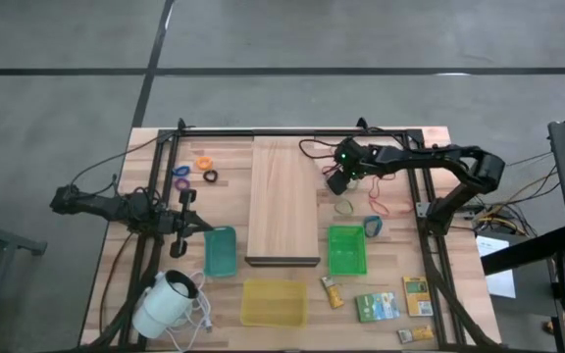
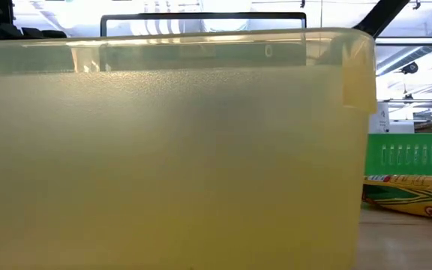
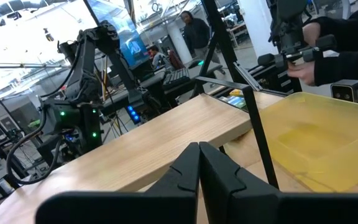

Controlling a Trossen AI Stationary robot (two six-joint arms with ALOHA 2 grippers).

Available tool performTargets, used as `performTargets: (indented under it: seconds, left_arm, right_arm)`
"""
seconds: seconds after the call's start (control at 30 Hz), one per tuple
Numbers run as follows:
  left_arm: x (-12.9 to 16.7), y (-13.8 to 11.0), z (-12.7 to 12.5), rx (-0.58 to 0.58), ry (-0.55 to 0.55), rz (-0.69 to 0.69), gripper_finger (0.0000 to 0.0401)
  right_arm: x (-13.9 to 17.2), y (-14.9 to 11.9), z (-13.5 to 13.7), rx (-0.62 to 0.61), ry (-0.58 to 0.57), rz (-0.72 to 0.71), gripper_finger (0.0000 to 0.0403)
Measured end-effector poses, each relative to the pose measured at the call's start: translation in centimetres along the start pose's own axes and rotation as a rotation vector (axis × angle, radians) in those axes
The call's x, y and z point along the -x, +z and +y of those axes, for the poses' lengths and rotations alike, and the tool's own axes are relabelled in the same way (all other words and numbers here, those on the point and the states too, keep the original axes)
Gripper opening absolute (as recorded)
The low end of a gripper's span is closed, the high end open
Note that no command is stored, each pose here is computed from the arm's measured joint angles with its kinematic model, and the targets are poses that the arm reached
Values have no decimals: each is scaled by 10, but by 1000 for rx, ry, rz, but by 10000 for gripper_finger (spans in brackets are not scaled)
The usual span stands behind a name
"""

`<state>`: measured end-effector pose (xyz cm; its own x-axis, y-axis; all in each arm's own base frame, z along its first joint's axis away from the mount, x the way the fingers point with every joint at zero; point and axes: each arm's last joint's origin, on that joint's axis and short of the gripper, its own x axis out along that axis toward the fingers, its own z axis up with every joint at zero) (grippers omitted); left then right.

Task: Pick & Place Office Desk Supplies
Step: Put the bottom blue thin rubber band into the green bin

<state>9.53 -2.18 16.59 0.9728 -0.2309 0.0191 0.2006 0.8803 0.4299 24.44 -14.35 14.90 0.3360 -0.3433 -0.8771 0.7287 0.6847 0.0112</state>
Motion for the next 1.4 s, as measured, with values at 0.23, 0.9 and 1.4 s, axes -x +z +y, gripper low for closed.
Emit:
performTargets:
  seconds: [0.23, 0.9, 1.4]
  left_arm:
    - [0, 0, 0, 0, 0, 0, 12]
    - [0, 0, 0, 0, -1, 0, 12]
    - [0, 0, 0, 0, -1, 0, 12]
  right_arm:
    - [-14, -2, 2, -9, 4, 23, 166]
    - [-4, -1, 6, 5, 45, -1, 168]
    - [-16, -9, 13, 31, 39, 44, 161]
